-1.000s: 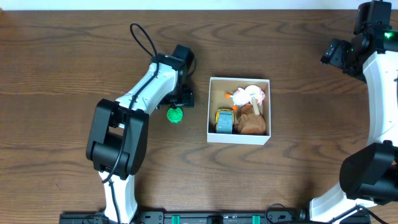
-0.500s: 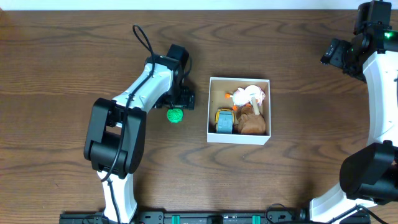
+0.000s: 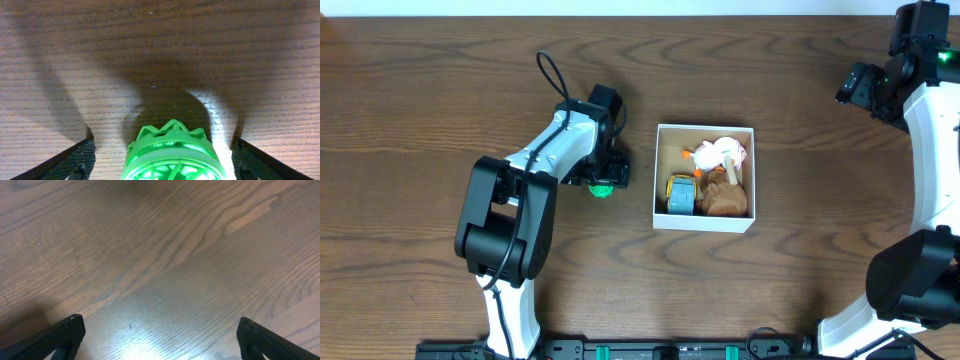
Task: Pack container
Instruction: 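Grasp the green round toy with the left gripper and lift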
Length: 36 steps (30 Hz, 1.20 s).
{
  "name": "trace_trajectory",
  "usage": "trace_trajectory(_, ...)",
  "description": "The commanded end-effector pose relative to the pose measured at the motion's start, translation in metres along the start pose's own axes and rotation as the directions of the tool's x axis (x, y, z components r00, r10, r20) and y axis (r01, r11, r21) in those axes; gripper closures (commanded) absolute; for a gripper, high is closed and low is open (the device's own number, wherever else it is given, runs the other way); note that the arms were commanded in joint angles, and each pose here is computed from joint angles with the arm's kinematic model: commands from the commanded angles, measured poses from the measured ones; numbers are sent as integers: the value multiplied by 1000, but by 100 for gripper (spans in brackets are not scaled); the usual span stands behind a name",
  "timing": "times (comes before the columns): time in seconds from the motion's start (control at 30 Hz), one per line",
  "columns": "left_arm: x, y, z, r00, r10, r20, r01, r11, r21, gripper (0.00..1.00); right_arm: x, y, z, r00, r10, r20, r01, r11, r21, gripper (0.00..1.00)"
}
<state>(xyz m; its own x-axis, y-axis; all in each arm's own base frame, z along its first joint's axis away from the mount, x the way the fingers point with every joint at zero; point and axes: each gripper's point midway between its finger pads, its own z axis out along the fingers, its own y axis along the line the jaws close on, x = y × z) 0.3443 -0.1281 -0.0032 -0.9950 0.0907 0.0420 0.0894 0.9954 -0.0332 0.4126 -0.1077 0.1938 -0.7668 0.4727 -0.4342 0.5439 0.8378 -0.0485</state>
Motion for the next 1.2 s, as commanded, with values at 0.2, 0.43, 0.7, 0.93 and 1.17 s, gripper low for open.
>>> trace_trajectory(0.2,-2,2,4,1000,7,5,-7,1000,2,33,-5,-4,-3,1000,-1,15,1,1000,6,1)
trace_trajectory(0.43,-3,2,3,1000,8,8,-8,1000,2,46,-5,-4,-3,1000,-1,15,1,1000,6,1)
trace_trajectory(0.7,-6,1,-6,999,9,33,-9,1000,8,49,-5,-4,-3,1000,-1,15,1,1000,6,1)
trace_trajectory(0.93,-9,-1,-19,998,10,70,-11,1000,17,49,-5,-4,-3,1000,-1,15,1,1000,6,1)
trace_trajectory(1.17,-14,-3,-43,991,11,134,-15,999,31,48,-5,-4,-3,1000,-1,15,1,1000,6,1)
